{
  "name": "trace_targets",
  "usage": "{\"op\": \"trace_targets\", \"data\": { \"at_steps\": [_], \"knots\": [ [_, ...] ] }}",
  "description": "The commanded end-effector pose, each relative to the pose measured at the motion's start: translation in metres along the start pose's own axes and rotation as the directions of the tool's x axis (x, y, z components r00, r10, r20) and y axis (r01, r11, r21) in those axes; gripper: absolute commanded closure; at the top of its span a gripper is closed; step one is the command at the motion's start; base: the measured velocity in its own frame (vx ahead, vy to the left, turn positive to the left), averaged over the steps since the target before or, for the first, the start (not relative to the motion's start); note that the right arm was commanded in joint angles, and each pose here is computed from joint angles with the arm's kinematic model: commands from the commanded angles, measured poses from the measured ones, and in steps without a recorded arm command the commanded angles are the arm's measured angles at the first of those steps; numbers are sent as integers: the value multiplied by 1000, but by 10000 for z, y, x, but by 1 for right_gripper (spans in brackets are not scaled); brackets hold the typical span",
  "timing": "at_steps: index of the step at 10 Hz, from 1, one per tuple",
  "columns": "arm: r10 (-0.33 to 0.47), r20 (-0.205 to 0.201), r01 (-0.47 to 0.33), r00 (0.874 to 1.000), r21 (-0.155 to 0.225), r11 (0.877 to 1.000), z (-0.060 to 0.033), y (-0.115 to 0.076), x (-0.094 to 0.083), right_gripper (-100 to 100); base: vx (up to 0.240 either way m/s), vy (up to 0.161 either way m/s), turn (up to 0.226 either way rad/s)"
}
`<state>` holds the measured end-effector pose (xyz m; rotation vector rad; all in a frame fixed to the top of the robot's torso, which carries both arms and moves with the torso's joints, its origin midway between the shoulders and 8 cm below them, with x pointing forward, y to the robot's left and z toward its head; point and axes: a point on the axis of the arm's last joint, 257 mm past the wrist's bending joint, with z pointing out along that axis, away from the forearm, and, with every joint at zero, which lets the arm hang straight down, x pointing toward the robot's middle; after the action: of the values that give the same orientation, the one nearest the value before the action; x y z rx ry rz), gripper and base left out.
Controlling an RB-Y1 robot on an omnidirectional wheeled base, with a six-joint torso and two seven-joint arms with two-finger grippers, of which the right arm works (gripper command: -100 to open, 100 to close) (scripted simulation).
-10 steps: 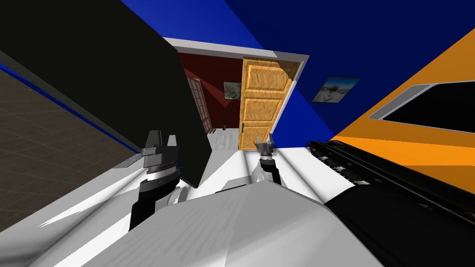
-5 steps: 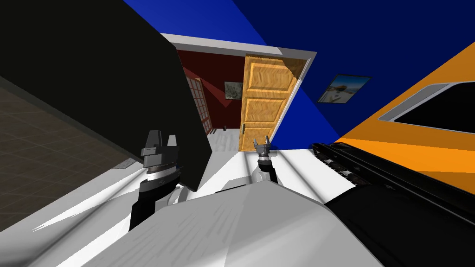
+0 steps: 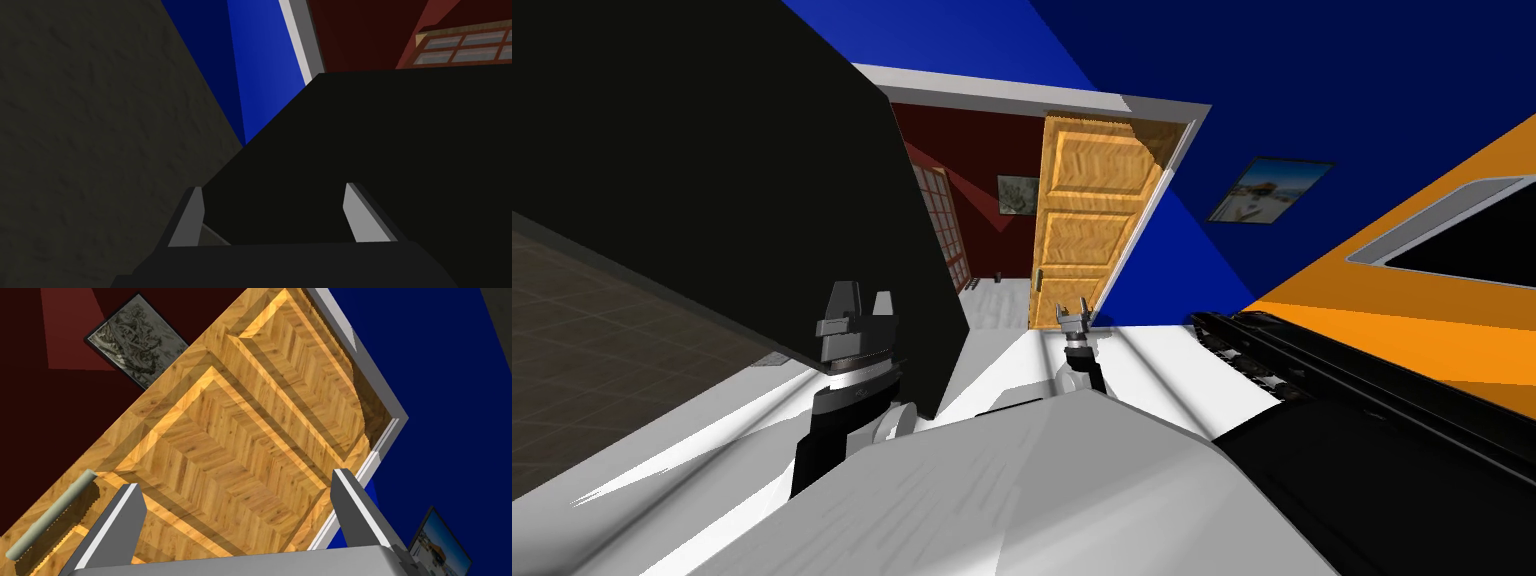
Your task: Pull the door open
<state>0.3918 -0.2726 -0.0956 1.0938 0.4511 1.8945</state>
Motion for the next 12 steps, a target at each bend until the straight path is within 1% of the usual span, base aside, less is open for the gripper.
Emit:
{"op": "trace_targets", "data": {
  "at_steps": [1, 3, 6, 9, 12],
  "knots": [
    [44, 11, -44, 999, 15, 999, -14, -92, -73, -100, 111, -21, 25],
    [94, 28, -95, 995, 33, 995, -46, -209, -150, -100, 101, -15, 24],
    [169, 58, -172, 984, 59, 983, -103, -386, -273, -100, 96, -7, 23],
    [239, 92, -246, 967, 79, 966, -168, -558, -401, -100, 101, -14, 24],
    [305, 131, -318, 943, 95, 943, -240, -724, -535, -100, 94, -10, 26]
  ]
}}
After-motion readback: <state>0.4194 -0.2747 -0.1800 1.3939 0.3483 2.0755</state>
